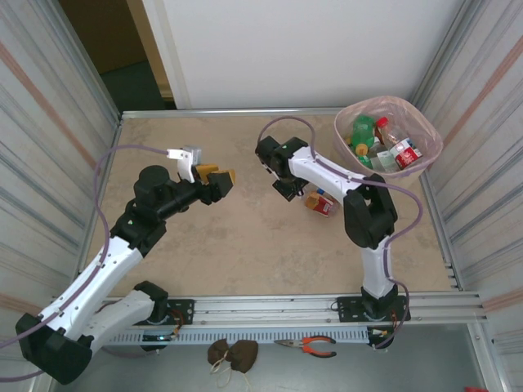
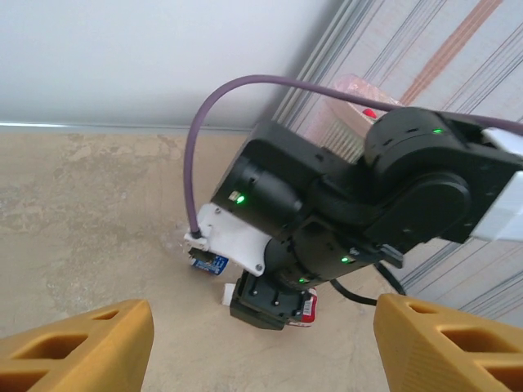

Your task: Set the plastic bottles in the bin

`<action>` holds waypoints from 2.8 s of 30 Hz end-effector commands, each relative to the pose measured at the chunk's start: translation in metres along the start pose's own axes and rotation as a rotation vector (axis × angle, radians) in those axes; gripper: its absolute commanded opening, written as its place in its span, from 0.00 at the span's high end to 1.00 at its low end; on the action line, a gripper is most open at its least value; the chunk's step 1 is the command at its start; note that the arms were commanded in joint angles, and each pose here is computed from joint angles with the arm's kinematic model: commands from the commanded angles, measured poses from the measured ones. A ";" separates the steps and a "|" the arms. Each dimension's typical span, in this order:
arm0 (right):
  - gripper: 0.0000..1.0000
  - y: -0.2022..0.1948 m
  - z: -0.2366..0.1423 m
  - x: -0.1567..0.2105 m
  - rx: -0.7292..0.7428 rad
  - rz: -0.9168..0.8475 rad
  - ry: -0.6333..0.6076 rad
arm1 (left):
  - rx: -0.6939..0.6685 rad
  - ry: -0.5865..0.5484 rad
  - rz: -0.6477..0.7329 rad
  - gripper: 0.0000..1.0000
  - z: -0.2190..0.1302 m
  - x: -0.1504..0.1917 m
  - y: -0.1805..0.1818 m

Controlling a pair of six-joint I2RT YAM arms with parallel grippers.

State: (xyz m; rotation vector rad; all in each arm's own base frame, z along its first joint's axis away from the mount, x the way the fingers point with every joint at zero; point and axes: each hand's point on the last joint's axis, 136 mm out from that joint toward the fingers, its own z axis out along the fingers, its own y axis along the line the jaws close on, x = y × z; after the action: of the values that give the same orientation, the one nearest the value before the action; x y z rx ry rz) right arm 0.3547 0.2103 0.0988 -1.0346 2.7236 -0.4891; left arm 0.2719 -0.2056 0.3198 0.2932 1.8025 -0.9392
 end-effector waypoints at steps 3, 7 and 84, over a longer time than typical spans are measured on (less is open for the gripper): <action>0.52 0.005 0.022 -0.010 0.024 -0.062 0.037 | 0.006 -0.006 -0.004 0.28 -0.004 0.000 0.000; 0.52 0.008 0.038 -0.007 0.030 -0.083 0.076 | 0.005 -0.006 -0.005 0.28 -0.004 -0.001 0.001; 0.68 -0.007 0.049 0.013 0.053 -0.140 0.125 | -0.011 0.000 -0.025 0.28 0.000 0.002 0.009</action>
State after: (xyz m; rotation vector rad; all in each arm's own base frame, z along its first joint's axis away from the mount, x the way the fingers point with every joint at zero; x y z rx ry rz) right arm 0.3650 0.1862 0.0284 -1.2298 2.7775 -0.6712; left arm 0.2783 -0.2023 0.3122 0.2673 1.8286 -0.9361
